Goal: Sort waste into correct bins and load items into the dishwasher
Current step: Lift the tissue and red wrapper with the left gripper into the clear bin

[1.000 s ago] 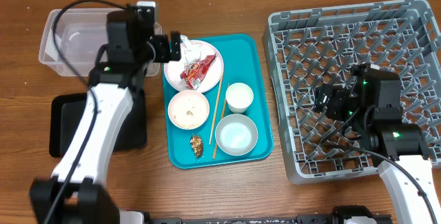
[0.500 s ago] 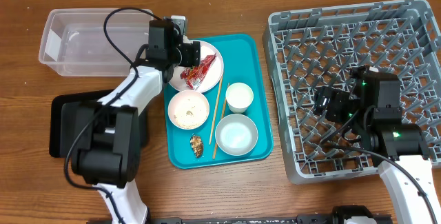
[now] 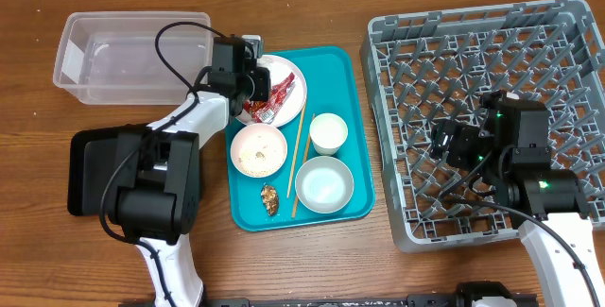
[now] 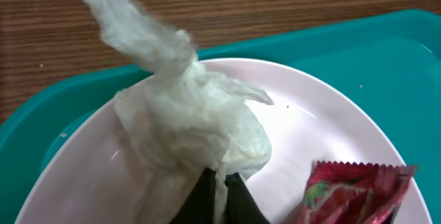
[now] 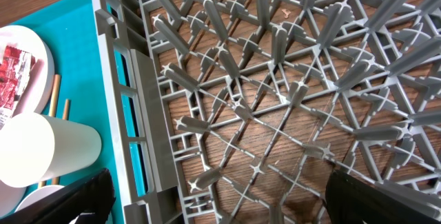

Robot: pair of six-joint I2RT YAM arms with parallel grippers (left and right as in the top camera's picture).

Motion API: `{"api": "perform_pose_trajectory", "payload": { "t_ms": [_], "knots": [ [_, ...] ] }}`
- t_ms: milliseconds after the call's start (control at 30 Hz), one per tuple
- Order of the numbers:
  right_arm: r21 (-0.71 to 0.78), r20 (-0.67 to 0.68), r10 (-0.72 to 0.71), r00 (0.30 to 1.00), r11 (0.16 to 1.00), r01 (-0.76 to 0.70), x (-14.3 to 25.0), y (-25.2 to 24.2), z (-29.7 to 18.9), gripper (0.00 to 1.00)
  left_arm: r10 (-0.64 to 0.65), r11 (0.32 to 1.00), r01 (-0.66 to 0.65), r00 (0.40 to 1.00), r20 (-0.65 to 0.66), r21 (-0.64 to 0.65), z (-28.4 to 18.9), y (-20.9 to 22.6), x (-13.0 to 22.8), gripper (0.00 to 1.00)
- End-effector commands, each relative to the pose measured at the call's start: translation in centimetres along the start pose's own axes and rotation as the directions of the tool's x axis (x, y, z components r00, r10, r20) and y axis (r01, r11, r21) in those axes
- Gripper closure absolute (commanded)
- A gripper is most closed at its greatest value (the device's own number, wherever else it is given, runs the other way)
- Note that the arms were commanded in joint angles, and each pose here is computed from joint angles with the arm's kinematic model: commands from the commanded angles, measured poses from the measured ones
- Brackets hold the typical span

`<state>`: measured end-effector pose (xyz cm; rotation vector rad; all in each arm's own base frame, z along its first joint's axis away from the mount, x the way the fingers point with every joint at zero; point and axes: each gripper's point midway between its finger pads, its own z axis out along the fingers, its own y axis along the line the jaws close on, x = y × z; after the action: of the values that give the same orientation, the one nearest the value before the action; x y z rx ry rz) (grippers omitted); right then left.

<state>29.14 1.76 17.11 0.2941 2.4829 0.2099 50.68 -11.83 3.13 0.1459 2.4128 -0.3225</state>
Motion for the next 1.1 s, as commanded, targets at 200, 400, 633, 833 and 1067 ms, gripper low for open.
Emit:
{"api": "perform_pose_trajectory", "payload": {
  "t_ms": [200, 400, 633, 833, 1067],
  "knots": [
    [-0.013, 0.033, 0.007, 0.999, 1.0, -0.006, -1.0, 0.3, -0.8, 0.0, 0.023, 0.999, -0.03, 0.989, 0.149, 0.045, -3.9, -2.1, -6.2, 0.96],
    [-0.013, 0.034, 0.007, 0.999, 1.0, -0.006, -1.1, 0.3, -0.8, 0.0, 0.035, 0.999, -0.022, 0.949, 0.314, -0.045, -10.8, -1.3, -11.8, 0.96],
    [-0.013, 0.034, 0.007, 0.999, 1.0, -0.006, -1.1, 0.3, -0.8, 0.0, 0.005, 0.964, 0.091, 0.932, 0.362, -0.248, -14.7, 4.9, -13.0, 0.93],
    [-0.014, 0.034, 0.007, 0.999, 1.0, -0.006, -1.0, 0.3, -0.8, 0.0, -0.069, 0.934, 0.155, 0.962, 0.265, -0.322, -13.4, 10.3, -9.8, 0.92],
    [-0.013, 0.034, 0.007, 0.999, 1.0, -0.006, -1.0, 0.3, -0.8, 0.0, -0.102, 0.921, 0.179, 0.968, 0.229, -0.345, -12.1, 12.5, -8.4, 0.48]
  ]
}}
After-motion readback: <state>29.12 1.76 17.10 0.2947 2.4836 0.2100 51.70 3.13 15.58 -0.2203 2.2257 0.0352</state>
